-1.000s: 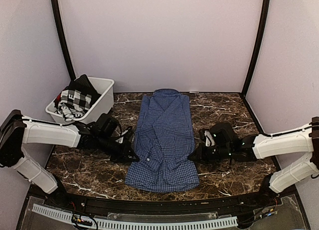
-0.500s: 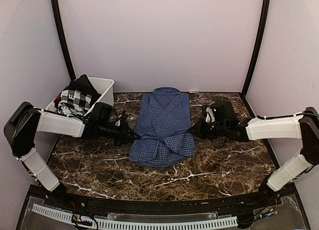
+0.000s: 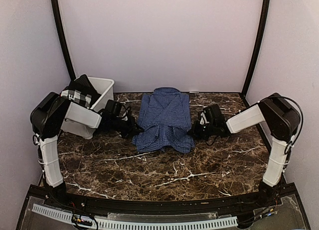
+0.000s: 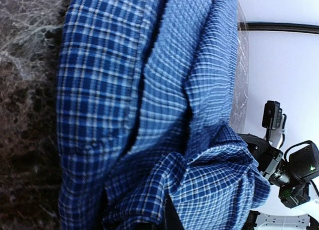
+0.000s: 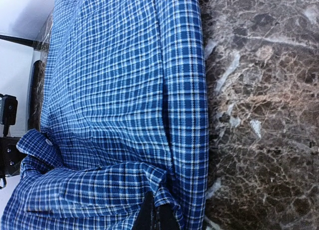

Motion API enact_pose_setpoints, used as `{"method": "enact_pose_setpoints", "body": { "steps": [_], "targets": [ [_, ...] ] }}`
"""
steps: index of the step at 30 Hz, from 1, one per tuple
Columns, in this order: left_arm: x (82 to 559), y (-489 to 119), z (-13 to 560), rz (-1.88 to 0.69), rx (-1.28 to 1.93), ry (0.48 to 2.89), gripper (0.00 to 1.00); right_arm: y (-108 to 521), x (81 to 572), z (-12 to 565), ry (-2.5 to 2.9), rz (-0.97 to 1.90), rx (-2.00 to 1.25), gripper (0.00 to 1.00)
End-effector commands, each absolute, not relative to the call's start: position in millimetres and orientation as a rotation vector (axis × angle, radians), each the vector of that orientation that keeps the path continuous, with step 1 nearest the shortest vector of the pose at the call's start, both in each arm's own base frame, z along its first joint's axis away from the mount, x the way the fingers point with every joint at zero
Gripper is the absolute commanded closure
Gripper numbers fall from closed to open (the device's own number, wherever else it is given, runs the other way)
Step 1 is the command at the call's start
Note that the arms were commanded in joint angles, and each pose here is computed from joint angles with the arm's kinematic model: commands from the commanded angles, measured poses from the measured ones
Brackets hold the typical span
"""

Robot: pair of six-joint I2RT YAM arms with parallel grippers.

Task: Fold and stack the long sleeve shirts
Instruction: Fold the rectangle-folded shirt at the center of the board.

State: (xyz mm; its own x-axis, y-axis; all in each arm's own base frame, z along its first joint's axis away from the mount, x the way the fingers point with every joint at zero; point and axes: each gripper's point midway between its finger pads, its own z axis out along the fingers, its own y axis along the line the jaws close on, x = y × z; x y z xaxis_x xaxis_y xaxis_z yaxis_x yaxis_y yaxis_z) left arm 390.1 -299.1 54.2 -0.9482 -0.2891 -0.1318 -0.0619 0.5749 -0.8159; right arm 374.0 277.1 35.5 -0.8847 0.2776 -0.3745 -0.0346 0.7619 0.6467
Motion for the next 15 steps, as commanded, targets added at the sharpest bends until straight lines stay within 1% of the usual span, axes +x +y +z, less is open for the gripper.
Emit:
{"method": "enact_pose_setpoints", "body": {
  "steps": [1, 7, 15],
  "targets": [
    [399, -291, 34, -1.194, -0.276, 2.587, 1.00, 285, 380, 31, 2.489, 0.977, 0.165, 1.00],
    [379, -289, 17, -1.174, -0.274, 2.646, 1.00, 280, 364, 16, 2.525, 0.995, 0.176, 1.00],
    [322, -288, 15, -1.163, -0.243, 2.713, 1.00, 267, 320, 16, 2.568, 0.978, 0.135, 1.00]
  ]
}}
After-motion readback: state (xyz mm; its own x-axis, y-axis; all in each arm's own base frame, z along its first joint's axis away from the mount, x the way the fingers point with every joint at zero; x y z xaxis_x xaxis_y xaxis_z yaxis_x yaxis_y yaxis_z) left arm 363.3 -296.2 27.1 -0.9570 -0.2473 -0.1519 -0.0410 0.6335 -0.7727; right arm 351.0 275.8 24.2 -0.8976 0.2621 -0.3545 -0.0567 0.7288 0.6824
